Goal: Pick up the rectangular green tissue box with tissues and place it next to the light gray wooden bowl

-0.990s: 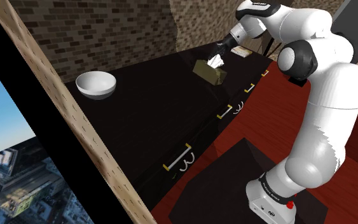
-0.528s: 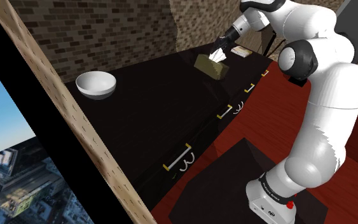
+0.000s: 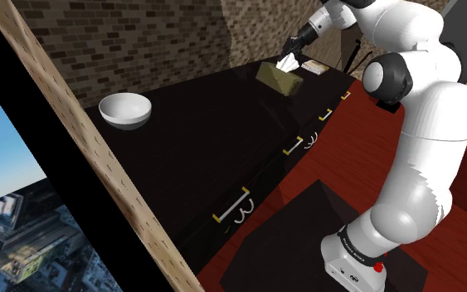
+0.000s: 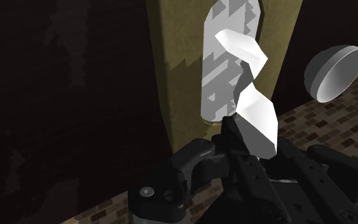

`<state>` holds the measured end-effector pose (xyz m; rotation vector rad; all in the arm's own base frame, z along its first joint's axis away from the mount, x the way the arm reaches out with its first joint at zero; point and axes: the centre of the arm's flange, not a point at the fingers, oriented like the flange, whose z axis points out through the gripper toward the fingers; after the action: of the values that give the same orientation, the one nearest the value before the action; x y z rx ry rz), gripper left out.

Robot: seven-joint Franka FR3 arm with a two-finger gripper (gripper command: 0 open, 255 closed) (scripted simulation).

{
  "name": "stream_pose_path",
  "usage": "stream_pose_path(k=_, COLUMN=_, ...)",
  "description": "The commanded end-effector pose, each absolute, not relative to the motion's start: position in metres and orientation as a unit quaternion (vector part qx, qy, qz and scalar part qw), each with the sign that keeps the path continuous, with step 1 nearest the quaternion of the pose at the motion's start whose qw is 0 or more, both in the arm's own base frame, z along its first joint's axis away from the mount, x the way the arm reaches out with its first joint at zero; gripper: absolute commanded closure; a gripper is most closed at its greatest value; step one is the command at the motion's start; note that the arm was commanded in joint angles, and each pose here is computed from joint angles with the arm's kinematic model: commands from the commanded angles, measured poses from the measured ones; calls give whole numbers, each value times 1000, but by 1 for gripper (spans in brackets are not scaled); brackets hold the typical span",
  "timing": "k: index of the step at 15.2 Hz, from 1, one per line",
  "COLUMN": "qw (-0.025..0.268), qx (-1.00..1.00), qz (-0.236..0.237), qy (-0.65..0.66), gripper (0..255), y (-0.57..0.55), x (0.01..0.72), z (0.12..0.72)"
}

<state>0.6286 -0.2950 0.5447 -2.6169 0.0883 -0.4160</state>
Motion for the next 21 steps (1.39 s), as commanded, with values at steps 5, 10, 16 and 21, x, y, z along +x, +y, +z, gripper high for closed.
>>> stream_pose_path(k=5, qw=243, qx=-958, qz=-152, qy=32, gripper=255, y=-294, x=629, z=577)
stream_pose_path(k=10, qw=243, qx=-958, qz=-152, qy=32, gripper=255, y=-241, x=631, z=579)
stream_pose_path(k=16, qw=243, qx=-958, qz=-152, qy=32, gripper=255, y=-162, x=634, z=579)
stream_pose_path(k=21, qw=243, qx=-958, qz=-152, qy=32, gripper=255, y=-96, x=636, z=579)
